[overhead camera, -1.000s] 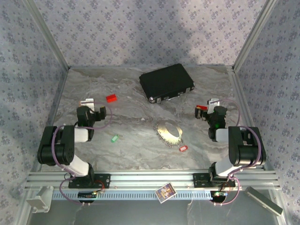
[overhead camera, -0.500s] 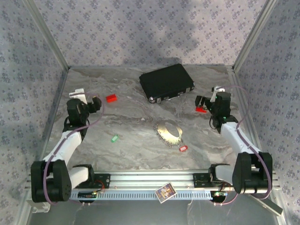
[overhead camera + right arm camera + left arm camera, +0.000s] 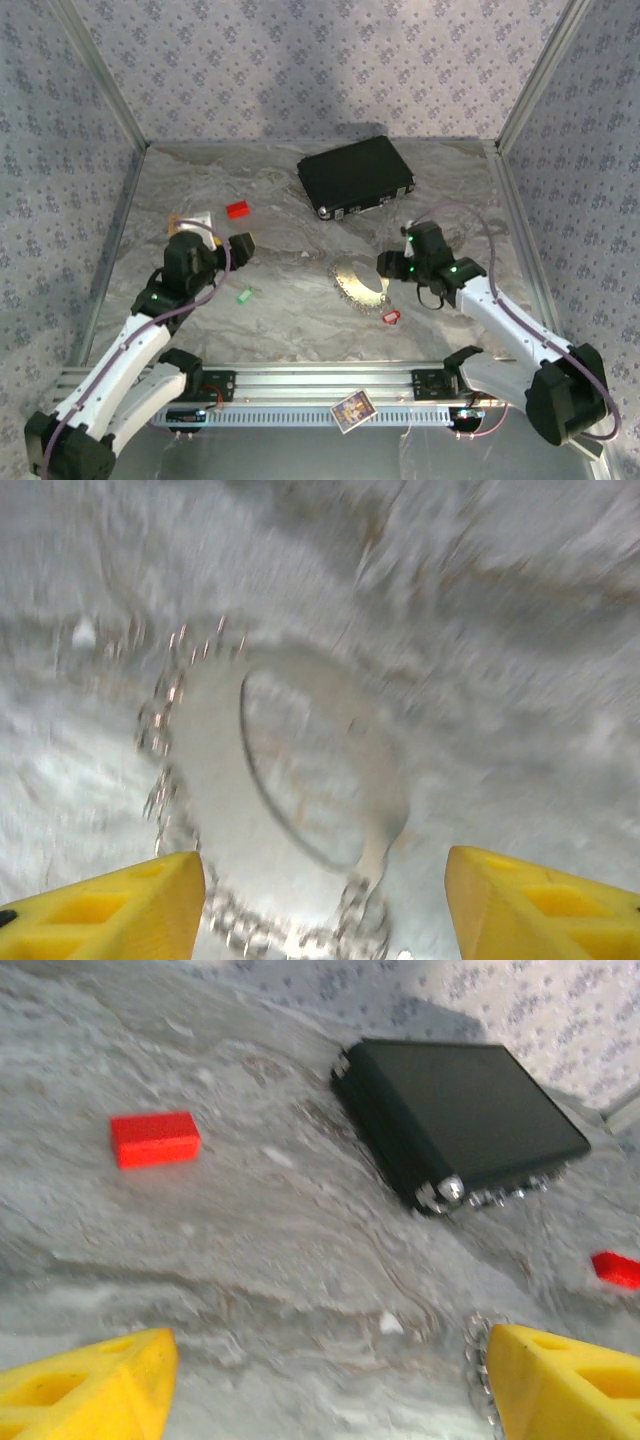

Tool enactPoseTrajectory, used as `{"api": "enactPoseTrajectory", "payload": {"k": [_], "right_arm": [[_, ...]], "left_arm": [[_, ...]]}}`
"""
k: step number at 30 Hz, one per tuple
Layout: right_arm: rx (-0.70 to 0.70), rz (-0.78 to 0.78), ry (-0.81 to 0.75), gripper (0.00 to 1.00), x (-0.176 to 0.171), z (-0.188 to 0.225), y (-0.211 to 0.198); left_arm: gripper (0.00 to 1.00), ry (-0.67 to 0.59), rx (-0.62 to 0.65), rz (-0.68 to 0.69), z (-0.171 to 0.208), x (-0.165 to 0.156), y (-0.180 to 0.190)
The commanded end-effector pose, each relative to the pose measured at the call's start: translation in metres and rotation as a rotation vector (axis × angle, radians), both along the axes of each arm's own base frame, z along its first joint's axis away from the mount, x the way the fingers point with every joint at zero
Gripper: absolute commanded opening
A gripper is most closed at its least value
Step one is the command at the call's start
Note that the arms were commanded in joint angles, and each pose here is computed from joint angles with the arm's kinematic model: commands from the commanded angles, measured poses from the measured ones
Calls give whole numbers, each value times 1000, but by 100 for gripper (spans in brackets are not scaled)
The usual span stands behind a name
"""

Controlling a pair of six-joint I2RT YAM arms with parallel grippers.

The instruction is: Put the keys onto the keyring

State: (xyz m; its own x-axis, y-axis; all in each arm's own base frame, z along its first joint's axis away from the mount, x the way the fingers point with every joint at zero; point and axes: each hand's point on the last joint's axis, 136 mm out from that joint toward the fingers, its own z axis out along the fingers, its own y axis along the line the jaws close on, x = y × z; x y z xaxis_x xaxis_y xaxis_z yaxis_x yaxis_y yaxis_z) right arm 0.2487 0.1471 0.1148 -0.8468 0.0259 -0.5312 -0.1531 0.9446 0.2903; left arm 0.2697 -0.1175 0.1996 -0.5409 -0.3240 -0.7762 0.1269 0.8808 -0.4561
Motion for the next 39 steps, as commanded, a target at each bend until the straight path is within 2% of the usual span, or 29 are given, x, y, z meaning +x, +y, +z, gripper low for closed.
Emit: {"api": "enactPoseTrajectory", "payload": {"k": [1, 9, 15, 25, 34, 39], "right_arm": [[-84, -15, 72, 65, -26, -10, -2], [-126, -34, 123, 62, -49, -33, -4], [-142, -119, 159, 59, -51, -40, -14], [-170, -168, 203, 57, -48, -46, -25], [-173, -221, 235, 57, -44, -56, -29], [-136, -222, 228, 59, -37, -56, -24]], "left_arm": [[79, 130, -26, 37, -36, -21, -1], [80, 191, -4, -81, -52, -38, -39], [82, 205, 13, -142, -59, -42, -58], [80, 90, -8, -125, -49, -22, -66], [84, 105, 78, -158, -57, 0, -86], [85, 112, 49, -137, -63, 11, -94]]}}
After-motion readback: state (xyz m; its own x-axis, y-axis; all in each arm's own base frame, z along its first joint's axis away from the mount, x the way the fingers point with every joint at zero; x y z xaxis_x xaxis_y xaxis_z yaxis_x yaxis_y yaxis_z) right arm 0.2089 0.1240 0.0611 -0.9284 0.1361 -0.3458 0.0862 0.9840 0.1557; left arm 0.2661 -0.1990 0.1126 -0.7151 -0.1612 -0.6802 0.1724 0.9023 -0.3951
